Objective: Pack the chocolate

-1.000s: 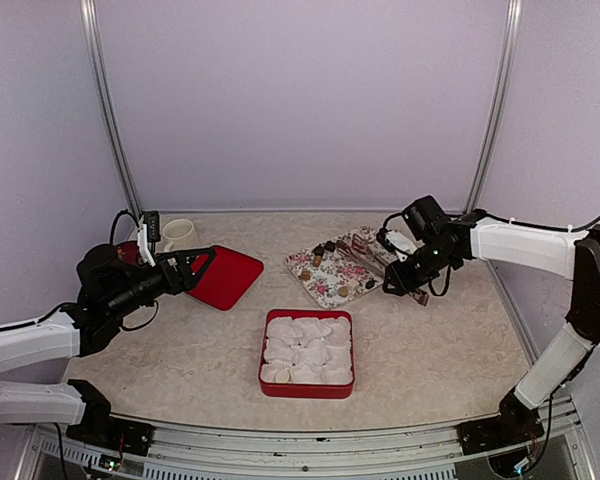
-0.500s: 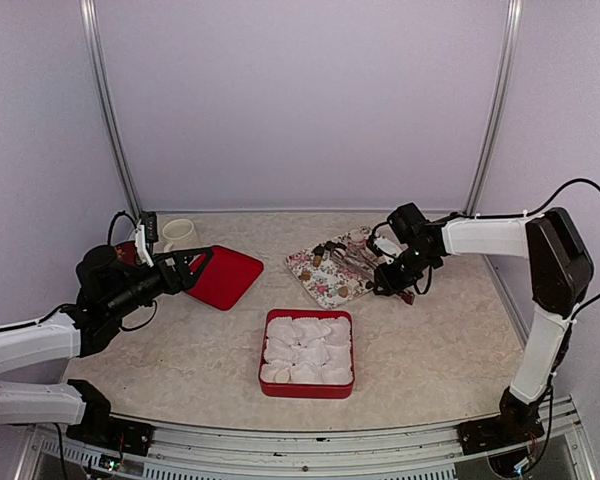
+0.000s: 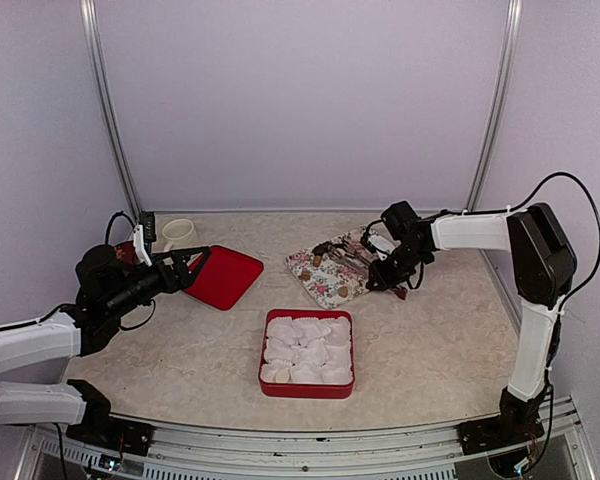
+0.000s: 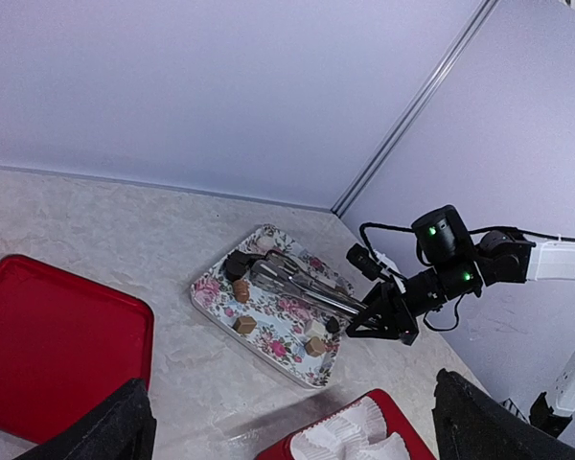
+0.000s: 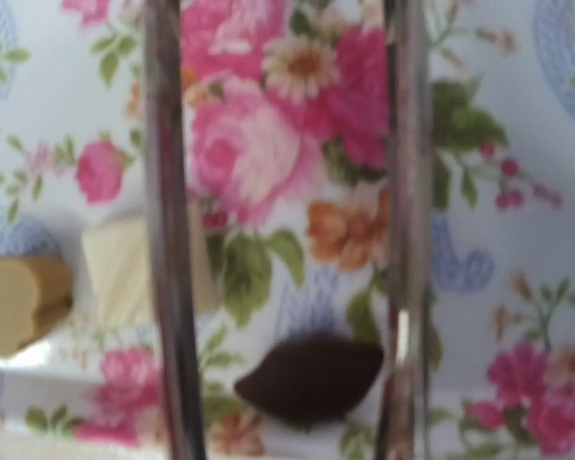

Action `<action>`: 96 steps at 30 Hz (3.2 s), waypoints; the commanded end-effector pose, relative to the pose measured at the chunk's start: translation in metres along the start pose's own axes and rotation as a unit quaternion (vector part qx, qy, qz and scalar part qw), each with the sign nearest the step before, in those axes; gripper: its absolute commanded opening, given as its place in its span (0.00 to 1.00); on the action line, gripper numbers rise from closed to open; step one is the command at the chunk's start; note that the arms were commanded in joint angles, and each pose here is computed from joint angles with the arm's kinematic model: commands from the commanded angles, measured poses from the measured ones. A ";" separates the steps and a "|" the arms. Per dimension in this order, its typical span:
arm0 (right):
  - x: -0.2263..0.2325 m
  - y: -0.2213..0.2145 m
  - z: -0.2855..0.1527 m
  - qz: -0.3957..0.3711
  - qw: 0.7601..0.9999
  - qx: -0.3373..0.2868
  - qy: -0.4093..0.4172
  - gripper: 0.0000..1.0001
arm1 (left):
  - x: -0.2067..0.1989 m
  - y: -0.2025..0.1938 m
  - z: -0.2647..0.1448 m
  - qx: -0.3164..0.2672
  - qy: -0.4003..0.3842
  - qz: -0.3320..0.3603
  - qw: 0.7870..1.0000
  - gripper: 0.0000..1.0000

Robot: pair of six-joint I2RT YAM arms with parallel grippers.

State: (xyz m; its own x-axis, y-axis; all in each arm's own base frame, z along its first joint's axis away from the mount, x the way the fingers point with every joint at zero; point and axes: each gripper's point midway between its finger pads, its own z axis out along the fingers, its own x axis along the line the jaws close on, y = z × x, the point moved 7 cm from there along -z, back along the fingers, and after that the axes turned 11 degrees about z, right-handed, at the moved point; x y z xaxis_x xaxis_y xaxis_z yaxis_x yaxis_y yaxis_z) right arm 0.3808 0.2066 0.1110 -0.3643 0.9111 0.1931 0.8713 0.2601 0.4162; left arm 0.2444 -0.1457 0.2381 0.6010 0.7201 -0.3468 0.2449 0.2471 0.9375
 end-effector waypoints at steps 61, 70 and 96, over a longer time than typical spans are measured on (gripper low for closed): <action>0.128 -0.190 -0.172 -0.096 0.957 0.136 0.238 0.23 | -0.007 0.022 -0.009 -0.013 -0.012 0.004 1.000 0.99; 0.136 -0.213 -0.151 -0.097 0.945 0.175 0.260 0.23 | -0.007 0.021 -0.010 -0.011 -0.011 0.003 1.000 0.99; 0.138 -0.218 -0.127 -0.102 0.939 0.202 0.259 0.34 | -0.007 0.020 -0.010 -0.012 -0.009 0.008 1.000 0.99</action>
State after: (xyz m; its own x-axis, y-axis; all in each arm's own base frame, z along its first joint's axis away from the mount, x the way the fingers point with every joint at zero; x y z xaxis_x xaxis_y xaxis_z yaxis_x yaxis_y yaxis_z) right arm 0.1009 0.2311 0.1597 -0.5390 0.6063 0.5848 0.7978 0.5902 0.1234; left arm 0.2356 -0.1390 0.2512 0.6097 0.7136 -0.3450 0.2423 0.2467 0.9383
